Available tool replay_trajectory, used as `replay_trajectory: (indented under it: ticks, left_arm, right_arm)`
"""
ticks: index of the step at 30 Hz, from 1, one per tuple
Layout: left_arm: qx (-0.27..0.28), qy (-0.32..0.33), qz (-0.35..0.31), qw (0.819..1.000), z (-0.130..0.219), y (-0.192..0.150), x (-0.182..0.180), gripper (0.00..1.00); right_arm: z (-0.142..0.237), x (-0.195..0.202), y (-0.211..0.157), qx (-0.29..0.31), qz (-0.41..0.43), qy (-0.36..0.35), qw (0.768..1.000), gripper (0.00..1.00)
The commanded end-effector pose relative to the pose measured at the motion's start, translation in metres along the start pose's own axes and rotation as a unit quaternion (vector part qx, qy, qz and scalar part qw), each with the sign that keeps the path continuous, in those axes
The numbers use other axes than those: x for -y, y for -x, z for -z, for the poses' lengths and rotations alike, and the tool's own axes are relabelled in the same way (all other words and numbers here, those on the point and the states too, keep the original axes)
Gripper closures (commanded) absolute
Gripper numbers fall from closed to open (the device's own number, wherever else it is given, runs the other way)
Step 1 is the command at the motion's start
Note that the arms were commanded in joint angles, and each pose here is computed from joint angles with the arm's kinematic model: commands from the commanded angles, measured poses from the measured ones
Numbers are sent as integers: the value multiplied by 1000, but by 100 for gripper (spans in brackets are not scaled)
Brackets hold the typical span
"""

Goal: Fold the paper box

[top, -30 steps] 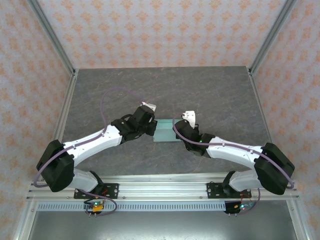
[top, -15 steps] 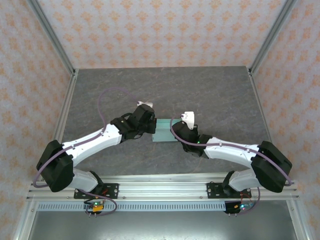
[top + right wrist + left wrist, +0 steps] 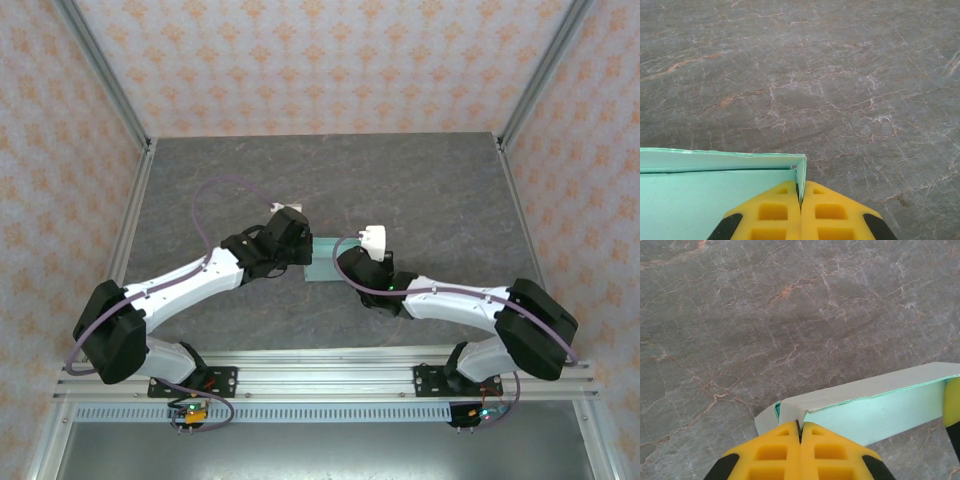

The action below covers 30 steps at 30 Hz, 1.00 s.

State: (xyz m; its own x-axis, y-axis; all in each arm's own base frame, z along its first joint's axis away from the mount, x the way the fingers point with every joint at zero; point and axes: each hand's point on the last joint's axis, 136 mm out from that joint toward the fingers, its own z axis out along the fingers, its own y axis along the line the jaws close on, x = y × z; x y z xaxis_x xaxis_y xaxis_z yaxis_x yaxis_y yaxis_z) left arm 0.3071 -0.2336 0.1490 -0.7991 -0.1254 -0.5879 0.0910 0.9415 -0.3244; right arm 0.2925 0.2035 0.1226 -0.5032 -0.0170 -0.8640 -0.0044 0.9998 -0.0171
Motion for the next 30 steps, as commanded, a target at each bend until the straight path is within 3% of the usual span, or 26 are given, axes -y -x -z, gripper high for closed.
replay_trajectory:
  ticks: [1, 16, 23, 30]
  left_arm:
    - [23, -35, 29, 999, 12, 19, 23, 98]
    - [21, -66, 94, 993, 8, 18, 31, 97]
    - [9, -48, 78, 996, -4, 2, 20, 97]
    - [2, 1, 41, 999, -25, -30, -17, 97]
  right_arm:
    - [-3, 0, -17, -20, 23, -6, 1000, 100]
    - [-5, 1, -18, -17, 28, -13, 999, 100]
    - [-4, 2, -17, -16, 24, -13, 1000, 100]
    - [-3, 3, -17, -12, 13, -9, 1000, 98]
